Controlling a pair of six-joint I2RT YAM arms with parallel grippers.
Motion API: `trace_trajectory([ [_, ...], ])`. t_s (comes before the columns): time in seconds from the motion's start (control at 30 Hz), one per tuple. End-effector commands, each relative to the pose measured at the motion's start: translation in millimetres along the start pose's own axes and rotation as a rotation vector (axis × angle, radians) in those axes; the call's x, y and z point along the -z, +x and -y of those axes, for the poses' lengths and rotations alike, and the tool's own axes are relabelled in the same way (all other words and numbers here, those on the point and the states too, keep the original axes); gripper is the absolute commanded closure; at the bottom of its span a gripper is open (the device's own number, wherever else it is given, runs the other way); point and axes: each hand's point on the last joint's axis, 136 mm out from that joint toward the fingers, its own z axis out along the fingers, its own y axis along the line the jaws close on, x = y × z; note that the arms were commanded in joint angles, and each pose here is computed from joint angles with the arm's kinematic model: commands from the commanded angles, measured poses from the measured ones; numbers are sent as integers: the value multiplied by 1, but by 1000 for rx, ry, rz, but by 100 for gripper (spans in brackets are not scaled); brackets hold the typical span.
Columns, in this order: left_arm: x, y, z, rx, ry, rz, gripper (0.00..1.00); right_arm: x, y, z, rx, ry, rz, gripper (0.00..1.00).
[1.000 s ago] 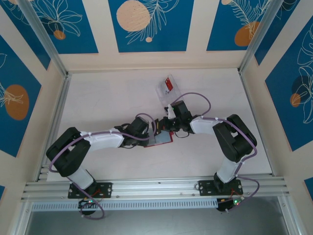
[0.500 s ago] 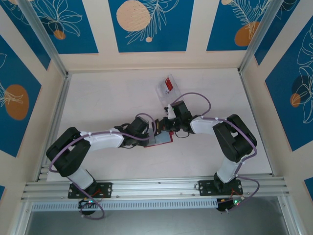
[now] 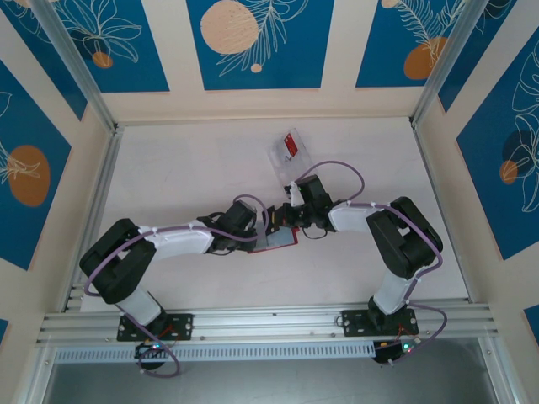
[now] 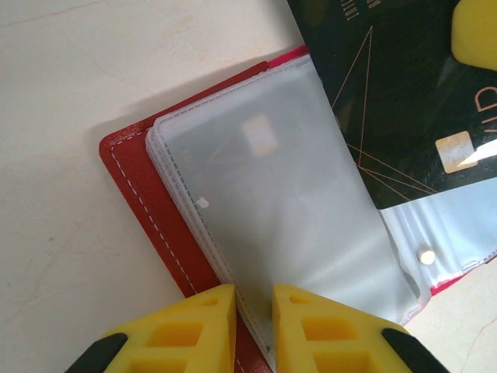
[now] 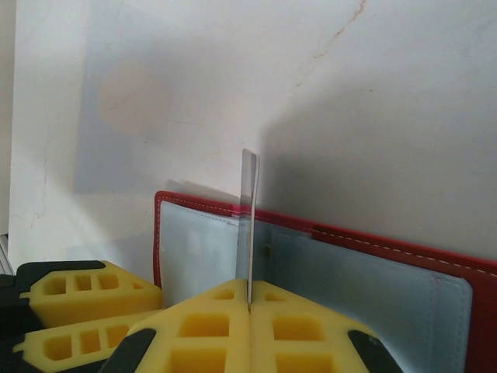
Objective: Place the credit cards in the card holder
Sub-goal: Insert the credit card into the card slot.
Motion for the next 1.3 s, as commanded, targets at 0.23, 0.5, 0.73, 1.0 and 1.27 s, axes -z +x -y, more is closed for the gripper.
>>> trace_trajectory([
  [0.23,-5,22,-12,-4,-63,-85,82,-5,22,7,-46,-9,-40,100],
  [0.5,-6,23,-13,-7,-70,-90,82,-5,30,7,-144,-74,-44,100],
  [0.73,-5,23,-12,-8,-70,-86,82,-4,36,11,-184,-77,-49,100],
  [1.0,-5,23,-12,-10,-70,-90,82,-7,56,26,-230,-54,-69,100],
  [1.27,-5,21,-10,-10,-68,-88,82,-7,63,32,-239,-35,-78,100],
])
